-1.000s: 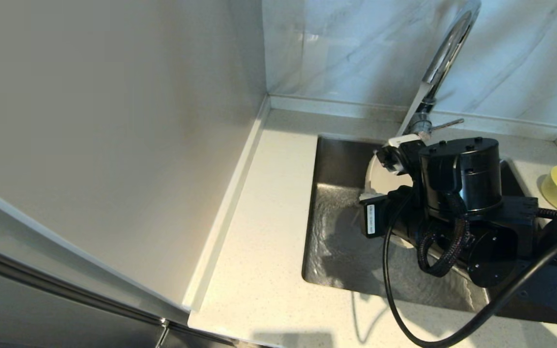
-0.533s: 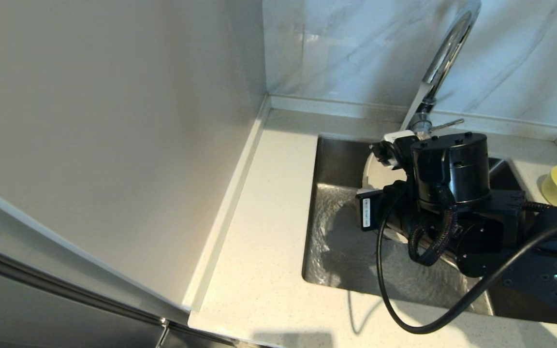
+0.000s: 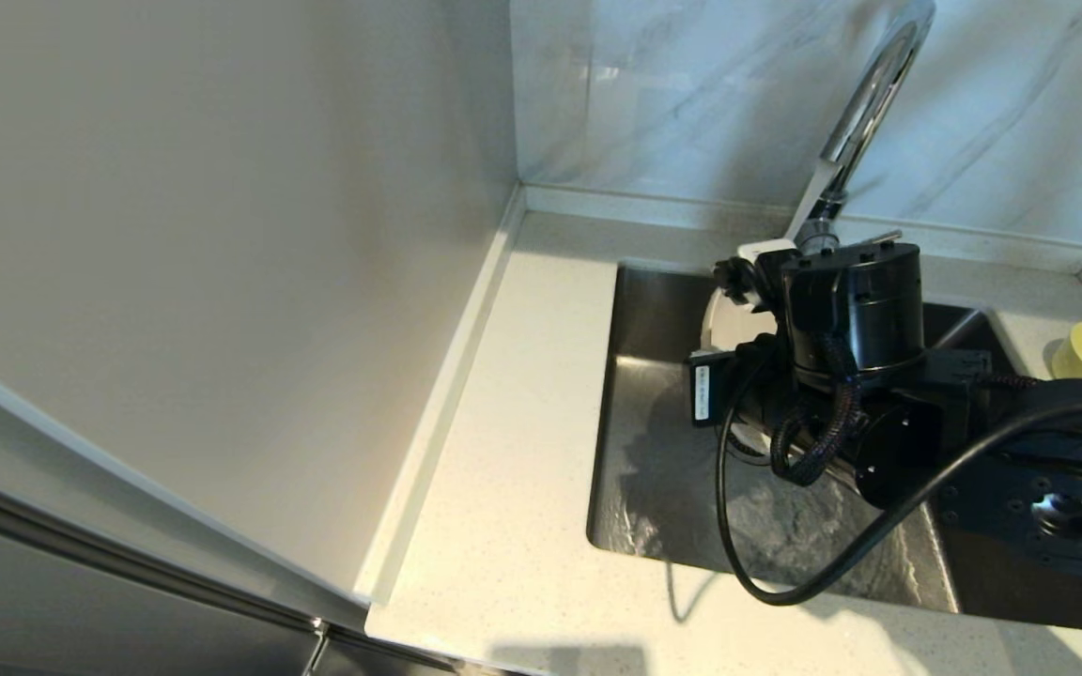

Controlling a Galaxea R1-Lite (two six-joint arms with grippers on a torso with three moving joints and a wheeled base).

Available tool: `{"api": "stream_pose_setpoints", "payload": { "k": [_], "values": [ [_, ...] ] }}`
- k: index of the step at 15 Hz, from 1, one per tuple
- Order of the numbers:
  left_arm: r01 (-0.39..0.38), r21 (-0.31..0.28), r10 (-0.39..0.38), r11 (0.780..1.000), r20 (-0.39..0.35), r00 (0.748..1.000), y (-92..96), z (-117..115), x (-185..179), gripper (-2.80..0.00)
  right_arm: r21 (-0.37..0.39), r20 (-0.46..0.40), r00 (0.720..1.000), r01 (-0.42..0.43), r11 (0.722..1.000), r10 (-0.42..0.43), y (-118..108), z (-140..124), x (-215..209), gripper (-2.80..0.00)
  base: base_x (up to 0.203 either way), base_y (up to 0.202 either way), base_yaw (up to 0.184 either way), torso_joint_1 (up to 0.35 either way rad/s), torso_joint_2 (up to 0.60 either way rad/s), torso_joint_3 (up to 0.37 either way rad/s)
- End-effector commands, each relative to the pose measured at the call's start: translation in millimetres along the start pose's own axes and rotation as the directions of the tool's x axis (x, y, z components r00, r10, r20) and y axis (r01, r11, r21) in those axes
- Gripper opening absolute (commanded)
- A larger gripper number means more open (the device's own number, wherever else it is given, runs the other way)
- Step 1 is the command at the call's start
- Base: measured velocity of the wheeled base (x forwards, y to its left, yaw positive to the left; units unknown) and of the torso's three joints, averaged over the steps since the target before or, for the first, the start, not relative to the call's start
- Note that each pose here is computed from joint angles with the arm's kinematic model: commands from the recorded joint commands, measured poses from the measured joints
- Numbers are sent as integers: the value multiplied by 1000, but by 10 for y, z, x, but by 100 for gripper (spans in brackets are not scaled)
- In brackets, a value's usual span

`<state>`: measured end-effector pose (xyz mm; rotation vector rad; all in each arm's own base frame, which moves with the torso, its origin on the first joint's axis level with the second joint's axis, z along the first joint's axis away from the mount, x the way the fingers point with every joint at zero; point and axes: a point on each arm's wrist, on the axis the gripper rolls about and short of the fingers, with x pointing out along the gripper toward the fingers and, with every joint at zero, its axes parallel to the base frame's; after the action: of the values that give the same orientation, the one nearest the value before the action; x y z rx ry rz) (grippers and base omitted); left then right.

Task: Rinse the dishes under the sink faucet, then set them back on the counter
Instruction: Rinse the plate

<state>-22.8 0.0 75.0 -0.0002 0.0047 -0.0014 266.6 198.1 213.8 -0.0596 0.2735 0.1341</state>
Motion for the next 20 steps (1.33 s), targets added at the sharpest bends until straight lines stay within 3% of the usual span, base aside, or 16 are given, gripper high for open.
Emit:
{"api": "stream_pose_setpoints", "payload": {
  "k": [1, 6, 20],
  "values": [
    [0, 0, 0, 1000, 0, 1000, 0, 0, 0, -280, 7, 6, 1000, 16, 1000, -16, -20, 21, 48, -280, 0, 0, 0, 0, 0, 0],
    [0, 0, 0, 1000, 0, 1000, 0, 0, 0, -280, 20, 6, 998, 64, 998, -64, -158, 41, 116, -280, 0, 0, 0, 0, 0, 0],
    [0, 0, 0, 1000, 0, 1000, 0, 0, 0, -280, 26, 2, 989, 146, 989, -146, -254, 22, 151, -280, 0, 0, 0, 0, 0, 0]
  ]
}}
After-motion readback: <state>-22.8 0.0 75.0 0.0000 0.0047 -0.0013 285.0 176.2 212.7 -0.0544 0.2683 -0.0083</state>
